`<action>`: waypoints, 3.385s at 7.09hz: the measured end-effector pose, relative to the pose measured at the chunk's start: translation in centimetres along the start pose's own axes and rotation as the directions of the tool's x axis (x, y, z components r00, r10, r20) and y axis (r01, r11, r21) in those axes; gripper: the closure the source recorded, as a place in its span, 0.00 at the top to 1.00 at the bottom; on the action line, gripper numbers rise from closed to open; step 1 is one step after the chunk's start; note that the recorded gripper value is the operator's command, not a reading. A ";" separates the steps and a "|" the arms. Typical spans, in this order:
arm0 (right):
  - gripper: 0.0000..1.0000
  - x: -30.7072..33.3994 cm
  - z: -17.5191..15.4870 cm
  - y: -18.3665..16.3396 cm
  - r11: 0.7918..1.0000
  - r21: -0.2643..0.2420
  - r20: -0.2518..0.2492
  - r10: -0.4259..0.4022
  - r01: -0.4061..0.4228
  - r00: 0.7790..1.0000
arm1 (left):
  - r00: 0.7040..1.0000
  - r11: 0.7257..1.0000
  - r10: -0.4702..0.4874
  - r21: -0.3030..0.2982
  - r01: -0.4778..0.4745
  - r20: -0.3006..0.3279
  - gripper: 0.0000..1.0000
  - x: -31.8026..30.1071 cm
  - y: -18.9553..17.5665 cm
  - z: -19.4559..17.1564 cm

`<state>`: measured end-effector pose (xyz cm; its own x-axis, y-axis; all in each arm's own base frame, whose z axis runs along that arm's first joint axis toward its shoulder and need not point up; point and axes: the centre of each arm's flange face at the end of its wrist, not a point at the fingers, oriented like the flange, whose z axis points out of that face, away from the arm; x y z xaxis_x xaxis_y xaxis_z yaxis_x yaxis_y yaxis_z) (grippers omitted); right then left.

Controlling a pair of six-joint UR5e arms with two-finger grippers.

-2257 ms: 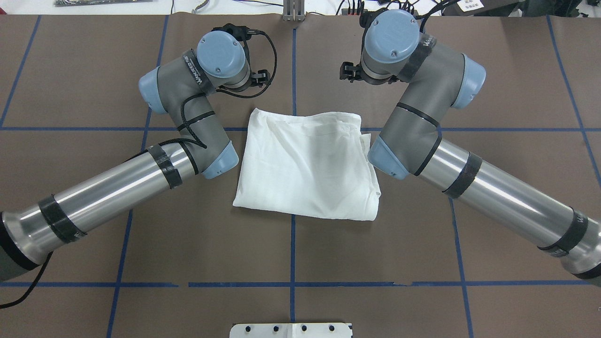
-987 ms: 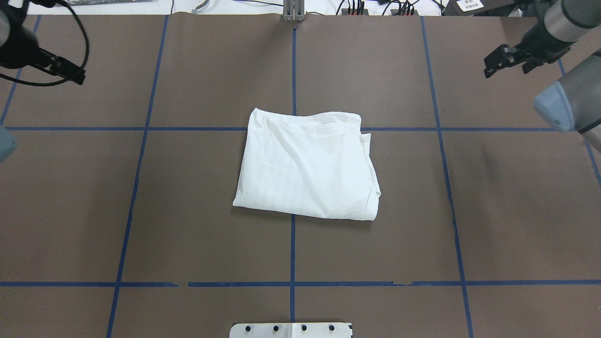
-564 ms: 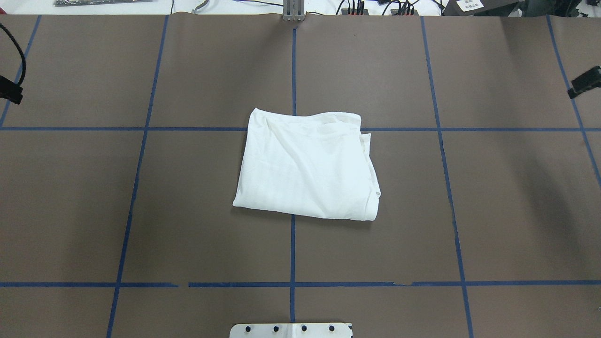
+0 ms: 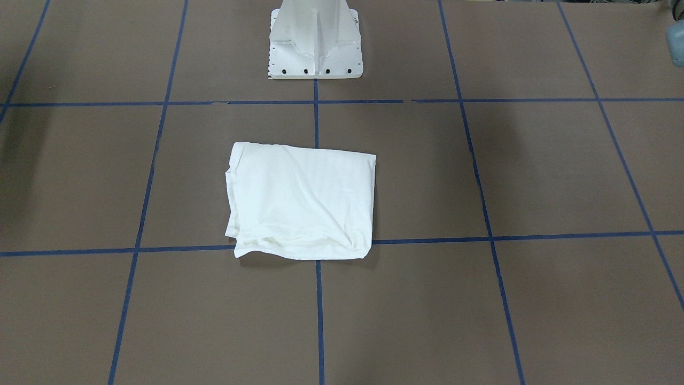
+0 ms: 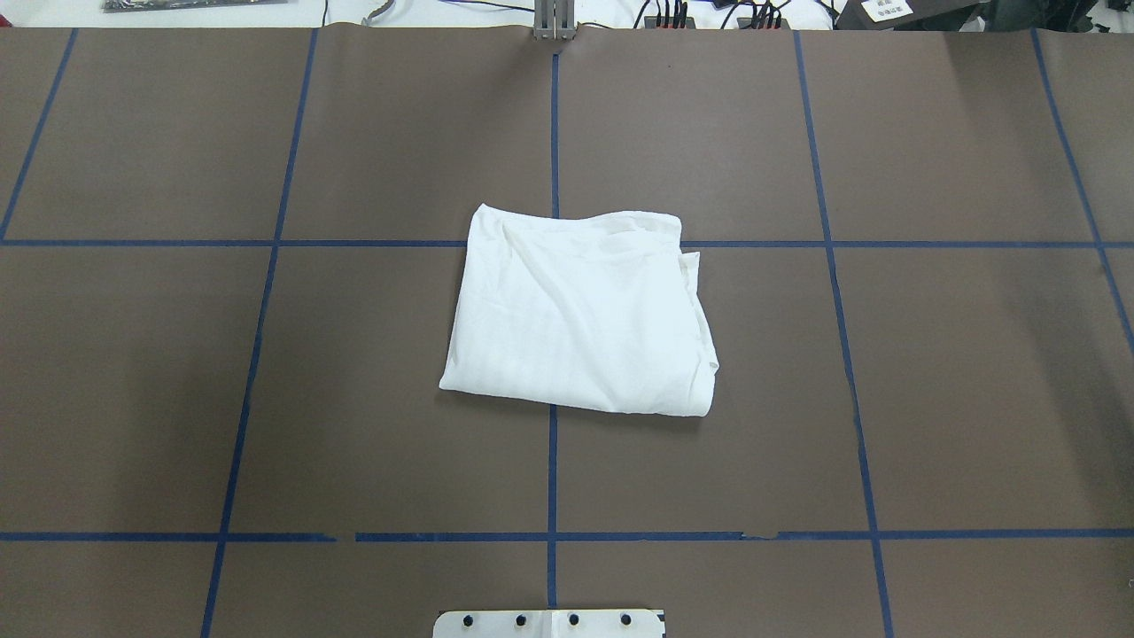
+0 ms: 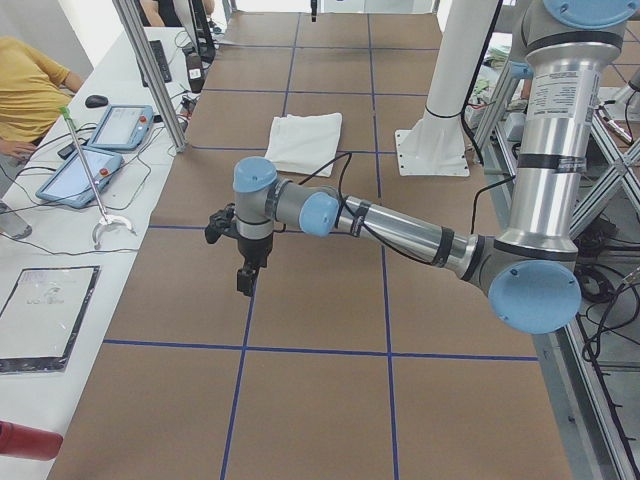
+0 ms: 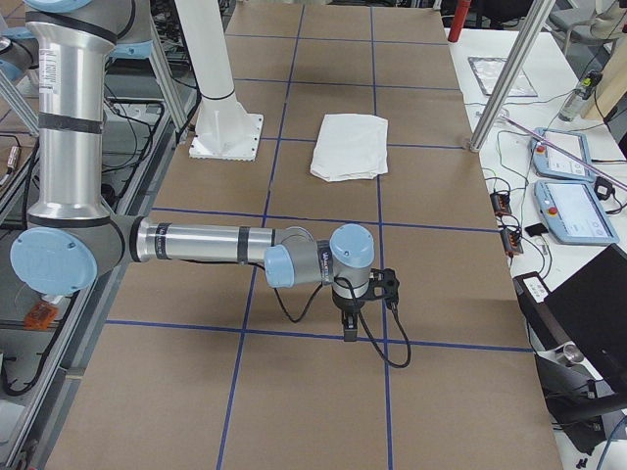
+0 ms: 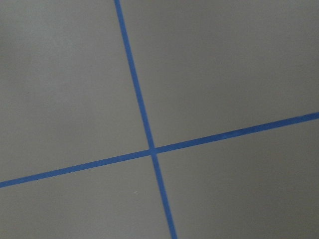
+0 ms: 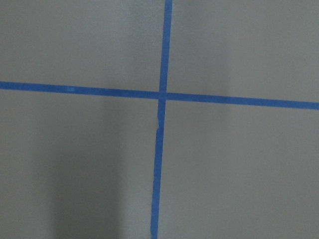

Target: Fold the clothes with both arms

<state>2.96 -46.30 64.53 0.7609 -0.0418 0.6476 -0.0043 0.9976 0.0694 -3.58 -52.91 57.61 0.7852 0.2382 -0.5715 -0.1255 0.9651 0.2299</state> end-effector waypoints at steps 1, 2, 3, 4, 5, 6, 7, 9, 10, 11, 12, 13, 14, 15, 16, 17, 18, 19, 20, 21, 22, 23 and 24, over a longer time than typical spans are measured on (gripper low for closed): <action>1.00 -0.7 -1.8 0.8 1.000 -0.030 -0.005 -0.004 0.004 1.000 | 0.999 1.000 -0.009 -0.001 0.009 -0.031 1.00 -3.6 1.7 0.0; 1.00 -0.5 -2.7 2.1 0.997 -0.066 -0.009 -0.038 0.038 0.999 | 0.998 0.999 -0.034 -0.009 0.033 -0.057 1.00 -5.4 3.4 0.4; 1.00 0.4 -2.7 3.7 0.994 -0.093 -0.007 -0.066 0.065 0.998 | 0.996 0.998 -0.058 -0.022 0.057 -0.071 1.00 -6.2 4.8 1.0; 1.00 1.4 -2.5 4.9 0.992 -0.110 -0.006 -0.065 0.064 0.998 | 0.994 0.997 -0.073 -0.033 0.071 -0.075 1.00 -6.5 5.8 1.4; 1.00 2.6 -2.5 6.1 0.993 -0.114 -0.006 -0.044 0.044 0.999 | 0.994 0.996 -0.080 -0.038 0.077 -0.077 1.00 -6.7 6.4 1.6; 1.00 3.8 -2.8 7.1 0.994 -0.107 -0.006 -0.019 0.019 1.000 | 0.993 0.996 -0.084 -0.043 0.081 -0.077 1.00 -6.8 6.6 1.8; 1.00 4.4 -3.1 7.5 0.995 -0.098 -0.006 -0.004 0.003 1.000 | 0.993 0.995 -0.090 -0.052 0.086 -0.076 1.00 -7.0 7.0 2.3; 1.00 4.6 -3.4 7.5 0.996 -0.090 -0.006 0.004 -0.004 1.000 | 0.992 0.994 -0.097 -0.065 0.092 -0.077 1.00 -7.4 7.8 3.1; 1.00 4.6 -3.5 7.4 0.996 -0.088 -0.006 0.003 -0.003 1.000 | 0.992 0.994 -0.097 -0.065 0.092 -0.077 1.00 -7.3 7.9 3.1; 1.00 4.7 -3.4 7.4 0.996 -0.089 -0.007 0.003 -0.004 1.000 | 0.992 0.994 -0.096 -0.064 0.091 -0.078 1.00 -7.3 7.8 3.0; 1.00 4.8 -3.3 7.3 0.996 -0.089 -0.006 0.003 -0.004 1.000 | 0.992 0.994 -0.093 -0.062 0.089 -0.080 1.00 -7.2 7.8 3.0; 1.00 4.8 -3.3 7.1 0.997 -0.076 -0.007 -0.007 0.007 1.000 | 0.992 0.994 -0.092 -0.061 0.087 -0.081 1.00 -7.1 7.8 3.0; 1.00 4.9 -3.2 6.9 0.998 -0.055 -0.007 -0.023 0.023 1.000 | 0.992 0.994 -0.092 -0.061 0.088 -0.082 1.00 -7.1 7.8 3.0; 1.00 5.1 -2.9 6.8 0.999 -0.044 -0.005 -0.032 0.031 0.999 | 0.992 0.994 -0.094 -0.061 0.089 -0.084 1.00 -7.1 7.8 3.0; 1.00 5.2 -2.7 6.8 0.999 -0.041 0.002 -0.034 0.035 0.999 | 0.992 0.994 -0.094 -0.061 0.089 -0.085 1.00 -7.2 7.8 3.0; 1.00 5.2 -2.6 7.0 0.999 -0.041 0.008 -0.036 0.036 0.999 | 0.992 0.994 -0.094 -0.061 0.089 -0.086 1.00 -7.1 7.8 3.0; 1.00 5.3 -2.5 7.1 0.998 -0.042 0.011 -0.037 0.037 0.999 | 0.992 0.994 -0.093 -0.060 0.088 -0.086 1.00 -7.1 7.8 3.0; 1.00 5.3 -2.4 7.1 0.998 -0.042 0.011 -0.038 0.038 0.999 | 0.992 0.994 -0.093 -0.061 0.088 -0.086 1.00 -7.1 7.8 3.0; 1.00 5.2 -2.5 7.1 0.998 -0.040 0.012 -0.044 0.044 0.999 | 0.992 0.994 -0.093 -0.061 0.088 -0.086 1.00 -7.1 7.9 3.0; 1.00 5.2 -2.6 7.2 0.998 -0.038 0.012 -0.048 0.048 0.999 | 0.992 0.994 -0.091 -0.060 0.086 -0.087 1.00 -7.1 7.8 3.0; 1.00 5.2 -2.6 7.2 0.998 -0.038 0.011 -0.049 0.049 0.999 | 0.992 0.995 -0.088 -0.058 0.083 -0.087 1.00 -7.1 7.7 2.9; 1.00 5.2 -2.6 7.3 0.998 -0.039 0.011 -0.048 0.049 0.999 | 0.993 0.995 -0.085 -0.056 0.080 -0.087 1.00 -7.0 7.7 2.9; 1.00 5.3 -2.5 7.4 0.998 -0.042 0.013 -0.045 0.046 0.999 | 0.993 0.996 -0.082 -0.053 0.077 -0.087 1.00 -6.9 7.6 2.8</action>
<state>8.55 -38.98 66.60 0.7520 -0.0876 0.6534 0.0579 0.9961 0.0669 -8.26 -47.51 65.46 0.7373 0.1671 -0.6545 -0.0967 0.9850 0.1426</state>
